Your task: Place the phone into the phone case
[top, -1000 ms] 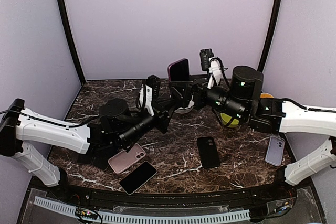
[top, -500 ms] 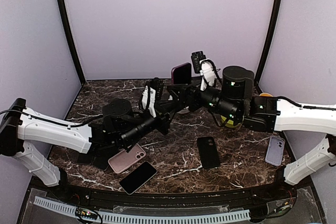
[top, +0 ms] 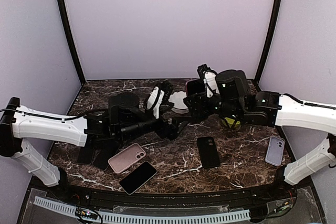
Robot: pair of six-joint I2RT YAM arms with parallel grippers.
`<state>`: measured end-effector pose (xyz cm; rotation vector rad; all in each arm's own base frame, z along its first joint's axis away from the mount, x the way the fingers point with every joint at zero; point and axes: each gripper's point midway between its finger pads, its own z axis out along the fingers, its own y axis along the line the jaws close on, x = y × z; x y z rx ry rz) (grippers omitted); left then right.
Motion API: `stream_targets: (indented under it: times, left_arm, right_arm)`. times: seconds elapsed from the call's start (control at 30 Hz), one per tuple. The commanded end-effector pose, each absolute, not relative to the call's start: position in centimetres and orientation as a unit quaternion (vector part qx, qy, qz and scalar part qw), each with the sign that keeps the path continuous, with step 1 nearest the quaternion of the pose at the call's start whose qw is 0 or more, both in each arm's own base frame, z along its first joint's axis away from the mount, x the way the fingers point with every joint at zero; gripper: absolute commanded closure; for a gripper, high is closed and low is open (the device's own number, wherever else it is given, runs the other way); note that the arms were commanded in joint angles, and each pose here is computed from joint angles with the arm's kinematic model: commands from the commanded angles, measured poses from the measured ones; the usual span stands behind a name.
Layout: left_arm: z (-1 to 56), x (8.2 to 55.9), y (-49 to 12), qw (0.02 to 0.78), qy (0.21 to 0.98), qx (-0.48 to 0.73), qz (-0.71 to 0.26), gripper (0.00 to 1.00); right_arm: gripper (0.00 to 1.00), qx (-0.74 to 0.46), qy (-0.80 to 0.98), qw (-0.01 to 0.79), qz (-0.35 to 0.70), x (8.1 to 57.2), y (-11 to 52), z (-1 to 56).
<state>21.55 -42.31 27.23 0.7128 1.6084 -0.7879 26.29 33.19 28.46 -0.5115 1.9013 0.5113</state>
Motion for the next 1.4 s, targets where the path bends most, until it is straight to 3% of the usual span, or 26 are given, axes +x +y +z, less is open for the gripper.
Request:
stream_targets:
  times: [0.0,0.23,0.57,0.7,0.9,1.17,1.37]
  left_arm:
    - [26.5,22.5,-40.2,0.499,0.736,0.333,-0.314,0.09]
    - [27.5,26.1,-38.8,0.469,0.762,0.317,-0.316,0.05]
    - [22.3,32.2,-35.5,0.435,0.814,0.273,-0.273,0.01]
    - [21.8,32.7,-34.2,0.438,0.813,0.273,-0.268,0.01]
    - [24.3,32.2,-33.5,0.482,0.778,0.314,-0.251,0.01]
    - [24.4,31.3,-33.4,0.48,0.765,0.353,-0.246,0.01]
    - [22.9,32.7,-32.9,0.486,0.771,0.331,-0.243,0.01]
  right_arm:
    - [0.82,-0.154,0.856,0.464,0.169,25.8,28.8,25.3]
    - [0.87,-0.092,0.902,0.395,0.148,23.5,25.2,19.1]
    - [0.91,-0.087,0.922,0.343,0.157,22.7,26.2,14.4]
    - [0.98,-0.179,0.891,0.304,0.285,20.1,30.9,16.7]
    - [0.98,-0.339,0.76,0.34,0.438,15.4,33.4,25.7]
    - [1.0,-0.351,0.749,0.364,0.428,17.0,31.1,28.3]
    - [1.0,-0.279,0.819,0.354,0.354,21.7,30.5,25.2]
